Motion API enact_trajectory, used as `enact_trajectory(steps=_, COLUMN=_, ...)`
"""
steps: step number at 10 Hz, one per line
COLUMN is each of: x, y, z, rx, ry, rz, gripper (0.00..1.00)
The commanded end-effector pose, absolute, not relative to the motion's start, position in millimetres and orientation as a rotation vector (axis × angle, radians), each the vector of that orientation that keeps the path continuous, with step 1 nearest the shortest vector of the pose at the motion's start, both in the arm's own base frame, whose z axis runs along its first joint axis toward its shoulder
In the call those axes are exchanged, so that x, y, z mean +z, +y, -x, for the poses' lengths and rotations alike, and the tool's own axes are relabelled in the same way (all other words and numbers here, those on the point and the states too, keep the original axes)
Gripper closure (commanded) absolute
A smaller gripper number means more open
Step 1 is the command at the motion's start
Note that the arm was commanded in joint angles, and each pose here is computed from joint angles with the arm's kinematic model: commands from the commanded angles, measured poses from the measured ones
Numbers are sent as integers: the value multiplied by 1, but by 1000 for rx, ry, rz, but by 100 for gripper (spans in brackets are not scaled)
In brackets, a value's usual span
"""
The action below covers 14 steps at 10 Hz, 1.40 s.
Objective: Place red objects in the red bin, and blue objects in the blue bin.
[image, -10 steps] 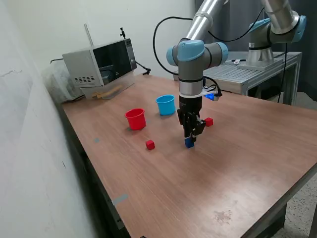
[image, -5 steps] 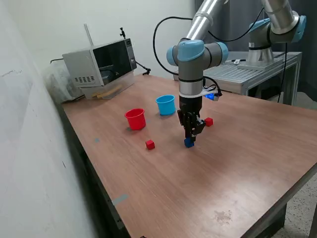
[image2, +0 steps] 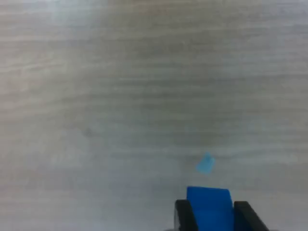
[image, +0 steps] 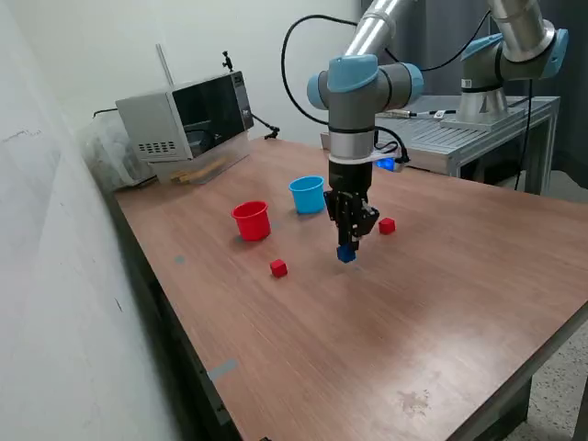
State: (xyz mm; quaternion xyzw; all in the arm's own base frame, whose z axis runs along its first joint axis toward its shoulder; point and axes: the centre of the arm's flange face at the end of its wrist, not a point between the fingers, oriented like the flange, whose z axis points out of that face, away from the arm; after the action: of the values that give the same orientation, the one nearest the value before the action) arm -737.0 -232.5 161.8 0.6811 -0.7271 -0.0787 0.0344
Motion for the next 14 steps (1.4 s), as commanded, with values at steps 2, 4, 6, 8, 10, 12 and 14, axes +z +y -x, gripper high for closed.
enact_trajectory(steps=2, x=229, y=-232, z=730, rx=-305, ry=-2165, rz=-2072, gripper=100)
enact_trajectory(steps=4, x=255, y=-209, z=708, rx=-300, ry=-2179, rz=-2087, gripper=100)
enact_trajectory(steps=6, x=266, y=-118, z=693, rx=-293, ry=-2310, rz=-1991, gripper=100)
enact_trajectory(steps=8, x=261, y=-97, z=692, rx=-284, ry=-2321, rz=-2004, gripper=100)
enact_trajectory(steps=10, x=266, y=-134, z=687, rx=-290, ry=-2192, rz=-2130, gripper=100)
enact_trajectory(steps=12, x=257, y=-190, z=678, rx=-275, ry=-2100, rz=-2223, gripper=100)
enact_trajectory(steps=14, x=239, y=-224, z=690, rx=-265, ry=-1970, rz=-2335, gripper=0)
